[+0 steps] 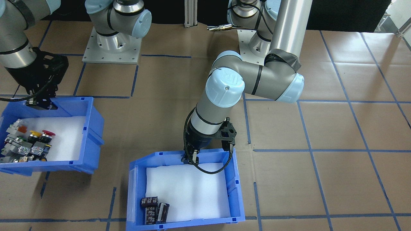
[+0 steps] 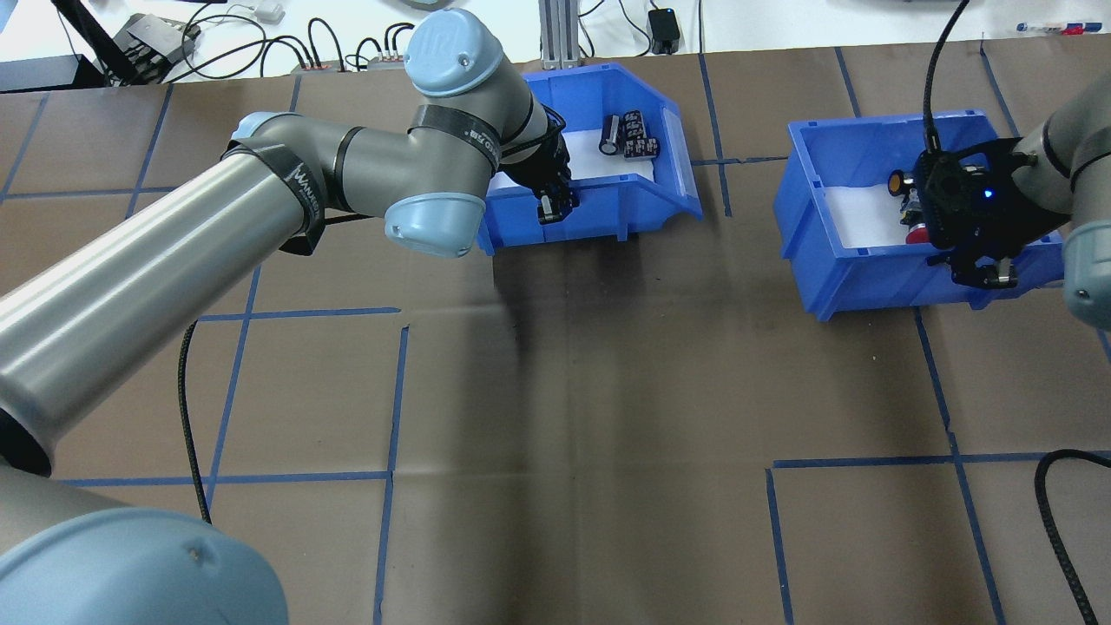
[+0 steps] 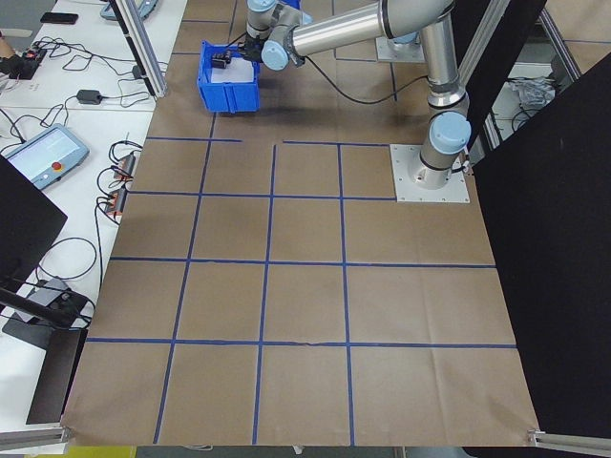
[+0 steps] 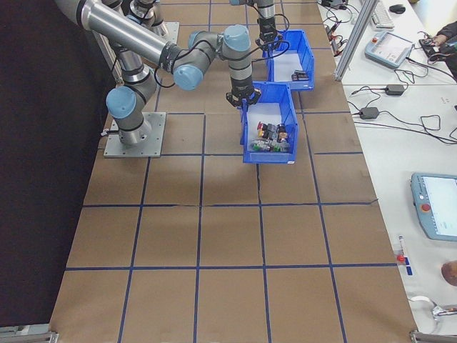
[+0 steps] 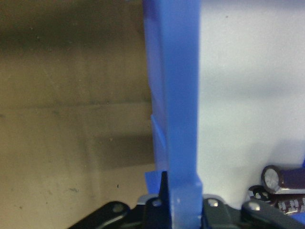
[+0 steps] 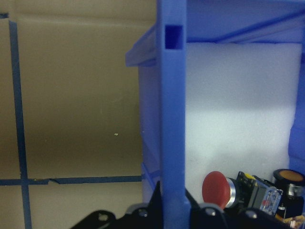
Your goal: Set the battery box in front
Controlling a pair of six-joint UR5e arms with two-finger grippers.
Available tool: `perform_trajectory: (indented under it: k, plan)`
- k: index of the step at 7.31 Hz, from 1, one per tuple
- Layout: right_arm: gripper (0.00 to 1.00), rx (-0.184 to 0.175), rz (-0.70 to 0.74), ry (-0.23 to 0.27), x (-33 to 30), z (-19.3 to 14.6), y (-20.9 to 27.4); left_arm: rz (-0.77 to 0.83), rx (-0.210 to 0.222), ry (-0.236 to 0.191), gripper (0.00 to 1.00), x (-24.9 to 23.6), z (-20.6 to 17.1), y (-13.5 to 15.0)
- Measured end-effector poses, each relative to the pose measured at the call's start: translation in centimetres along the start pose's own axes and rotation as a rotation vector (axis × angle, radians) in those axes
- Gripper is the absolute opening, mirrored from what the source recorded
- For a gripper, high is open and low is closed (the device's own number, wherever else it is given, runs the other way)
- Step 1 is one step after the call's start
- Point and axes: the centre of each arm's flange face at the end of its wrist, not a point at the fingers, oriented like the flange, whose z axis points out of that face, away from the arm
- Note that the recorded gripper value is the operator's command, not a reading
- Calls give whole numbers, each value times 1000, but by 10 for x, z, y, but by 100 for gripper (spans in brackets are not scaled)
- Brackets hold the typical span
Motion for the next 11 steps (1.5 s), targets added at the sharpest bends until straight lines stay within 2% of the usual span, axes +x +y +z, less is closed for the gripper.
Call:
perform_trajectory:
  k: [1,2,4,6,8,9,11]
  plan:
    - [2,0,-1,0,0,1,0,4,17,4,80,0,1,0]
    - [2,0,-1,0,0,1,0,11,29,6,86,-1,-2,0]
    - [2,2,2,-4,-2,2,-1,79,46,-20,88,-9,-36,0]
    - [2,12,29,-30,-17,11,-8,242,83,-115,94,-21,-108,-33]
    - [2,25,52,-48,-58,23,-28,473,133,-169,94,-35,-181,-79]
    - [2,30,53,-48,-79,26,-42,615,140,-224,99,-48,-212,-100]
    - [2,31,53,-48,-106,27,-86,940,170,-345,100,-72,-259,-134]
